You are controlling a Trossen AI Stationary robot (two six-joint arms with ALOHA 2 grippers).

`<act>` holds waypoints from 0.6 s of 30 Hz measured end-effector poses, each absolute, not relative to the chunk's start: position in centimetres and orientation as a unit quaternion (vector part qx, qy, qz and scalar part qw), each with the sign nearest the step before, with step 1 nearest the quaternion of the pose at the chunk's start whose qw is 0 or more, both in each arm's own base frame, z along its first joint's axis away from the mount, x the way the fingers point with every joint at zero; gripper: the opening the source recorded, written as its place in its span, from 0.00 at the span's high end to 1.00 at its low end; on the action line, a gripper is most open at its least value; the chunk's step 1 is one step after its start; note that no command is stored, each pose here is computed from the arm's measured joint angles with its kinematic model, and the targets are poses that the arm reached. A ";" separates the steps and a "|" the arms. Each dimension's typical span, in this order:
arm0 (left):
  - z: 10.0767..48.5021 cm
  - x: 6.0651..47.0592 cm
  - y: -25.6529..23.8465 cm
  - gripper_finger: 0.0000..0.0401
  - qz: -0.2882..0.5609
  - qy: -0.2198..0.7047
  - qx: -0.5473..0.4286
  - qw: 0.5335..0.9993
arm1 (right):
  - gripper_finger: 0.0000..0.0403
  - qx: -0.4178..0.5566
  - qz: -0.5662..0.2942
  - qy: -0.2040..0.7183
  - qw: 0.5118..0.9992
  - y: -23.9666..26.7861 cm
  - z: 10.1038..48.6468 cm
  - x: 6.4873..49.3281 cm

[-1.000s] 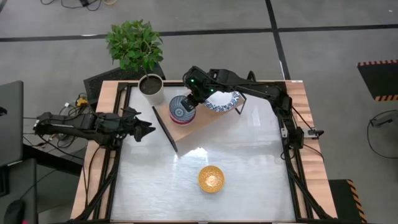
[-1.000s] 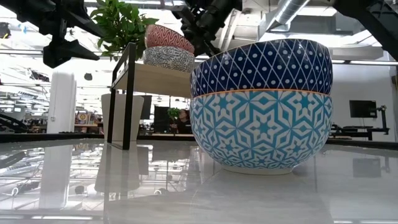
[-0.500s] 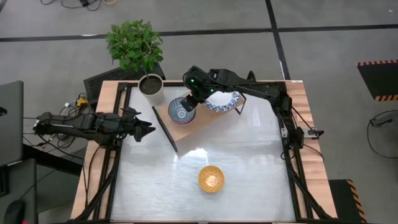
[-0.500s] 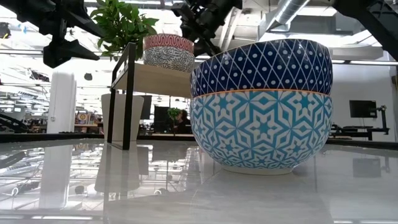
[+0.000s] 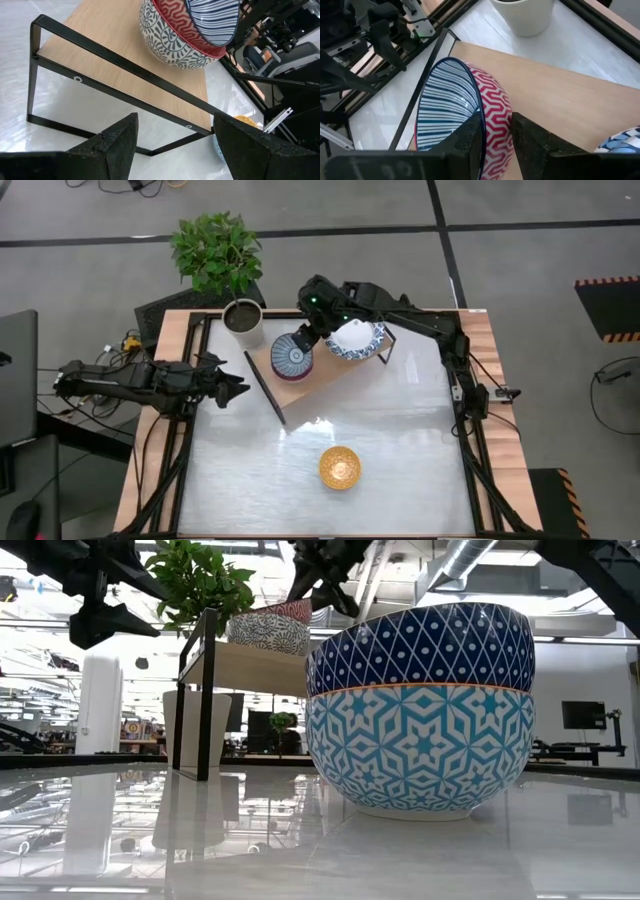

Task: Place and stack bowls onto a shelf
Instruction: Stack the dark blue bowl on top of the red bowl on the shelf

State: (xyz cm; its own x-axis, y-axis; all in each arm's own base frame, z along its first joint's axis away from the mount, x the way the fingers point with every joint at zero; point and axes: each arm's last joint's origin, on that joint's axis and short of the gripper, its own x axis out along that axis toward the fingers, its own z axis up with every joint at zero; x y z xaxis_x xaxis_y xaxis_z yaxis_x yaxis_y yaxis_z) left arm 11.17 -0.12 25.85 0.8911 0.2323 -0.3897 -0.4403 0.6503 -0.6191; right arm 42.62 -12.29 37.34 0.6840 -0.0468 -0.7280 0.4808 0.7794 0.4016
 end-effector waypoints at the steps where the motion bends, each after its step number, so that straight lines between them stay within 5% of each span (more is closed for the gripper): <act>1: 25.9 11.2 -0.1 0.39 0.187 0.139 -0.374 0.898 | 0.69 0.295 -0.152 0.368 0.868 -12.3 37.3 42.6; 18: 25.8 11.2 -0.1 0.39 0.186 0.141 -0.374 0.898 | 0.72 0.302 -0.154 0.389 0.856 -12.2 36.4 42.8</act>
